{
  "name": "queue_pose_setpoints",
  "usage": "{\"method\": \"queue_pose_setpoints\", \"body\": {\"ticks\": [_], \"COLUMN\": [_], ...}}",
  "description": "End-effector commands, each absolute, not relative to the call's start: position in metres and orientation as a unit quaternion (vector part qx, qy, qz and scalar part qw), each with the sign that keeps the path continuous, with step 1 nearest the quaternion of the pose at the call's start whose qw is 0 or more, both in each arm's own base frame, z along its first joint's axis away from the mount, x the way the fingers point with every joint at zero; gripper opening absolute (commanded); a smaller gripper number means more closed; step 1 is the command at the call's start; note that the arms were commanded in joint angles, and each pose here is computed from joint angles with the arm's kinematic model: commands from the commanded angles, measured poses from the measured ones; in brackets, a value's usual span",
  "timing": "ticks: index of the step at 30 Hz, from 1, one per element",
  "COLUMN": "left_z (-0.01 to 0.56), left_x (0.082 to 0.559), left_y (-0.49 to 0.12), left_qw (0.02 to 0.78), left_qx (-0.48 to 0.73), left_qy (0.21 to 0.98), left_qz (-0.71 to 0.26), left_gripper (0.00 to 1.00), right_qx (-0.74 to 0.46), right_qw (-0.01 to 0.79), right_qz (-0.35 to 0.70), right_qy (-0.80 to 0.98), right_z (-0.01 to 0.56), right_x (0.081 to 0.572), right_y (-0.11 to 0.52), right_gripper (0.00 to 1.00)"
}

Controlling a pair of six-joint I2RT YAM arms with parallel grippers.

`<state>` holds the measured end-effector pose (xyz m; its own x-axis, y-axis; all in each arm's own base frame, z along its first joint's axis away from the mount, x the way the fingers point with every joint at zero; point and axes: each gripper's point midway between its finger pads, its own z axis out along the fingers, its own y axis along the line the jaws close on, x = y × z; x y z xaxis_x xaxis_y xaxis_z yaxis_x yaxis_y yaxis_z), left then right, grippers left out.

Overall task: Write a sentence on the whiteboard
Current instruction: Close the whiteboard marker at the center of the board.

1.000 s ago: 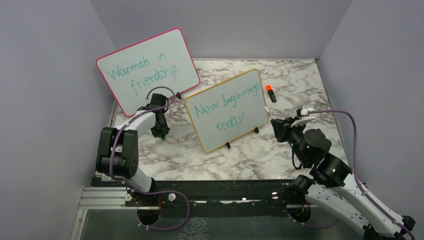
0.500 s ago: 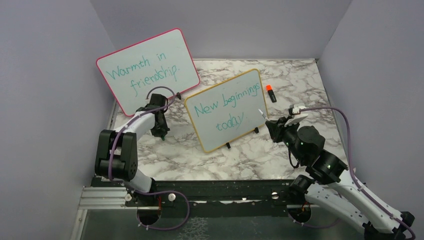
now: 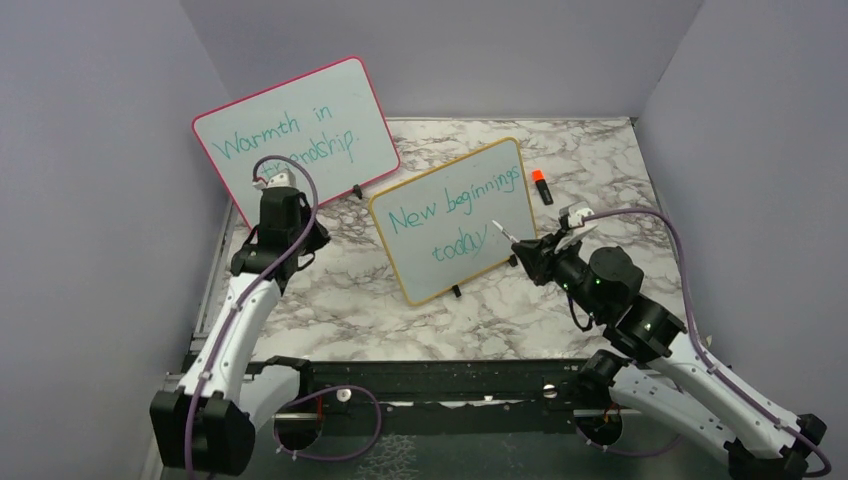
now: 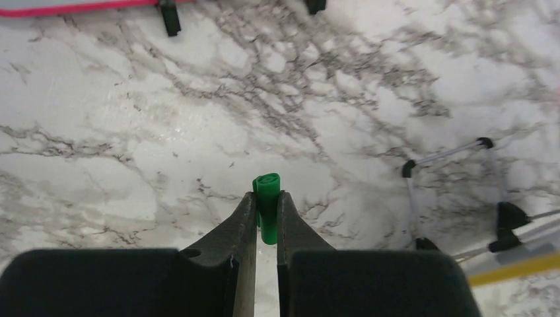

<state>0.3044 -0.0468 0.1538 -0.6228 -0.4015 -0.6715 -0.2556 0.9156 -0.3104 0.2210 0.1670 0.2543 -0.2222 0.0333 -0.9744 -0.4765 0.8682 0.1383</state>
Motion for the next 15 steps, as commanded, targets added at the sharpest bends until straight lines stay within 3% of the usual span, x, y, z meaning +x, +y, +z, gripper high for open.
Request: {"method": "queue_pose_setpoints", "body": {"ticks": [1, 15], "left_z": [0.205, 0.327], "left_x": [0.303, 0.282], "left_y": [-0.06, -0.124], "left_qw": [0.475, 0.556], "left_qx": [-0.186, -0.112], "left_qy": [0.844, 0.717], "left_qz": [-0.168, -0.405], "left_gripper": [0.0, 0.0], "right_qx": [-0.184, -0.212], "right_qw": [0.615, 0.63], "right_qz": [0.269, 0.451], "right_qy": [0.718, 0.595], "right_z": [0.265, 0.303], "right_x": [0.217, 0.198], "right_y": [0.194, 0.256], "right_gripper": [0.0, 0.0]}}
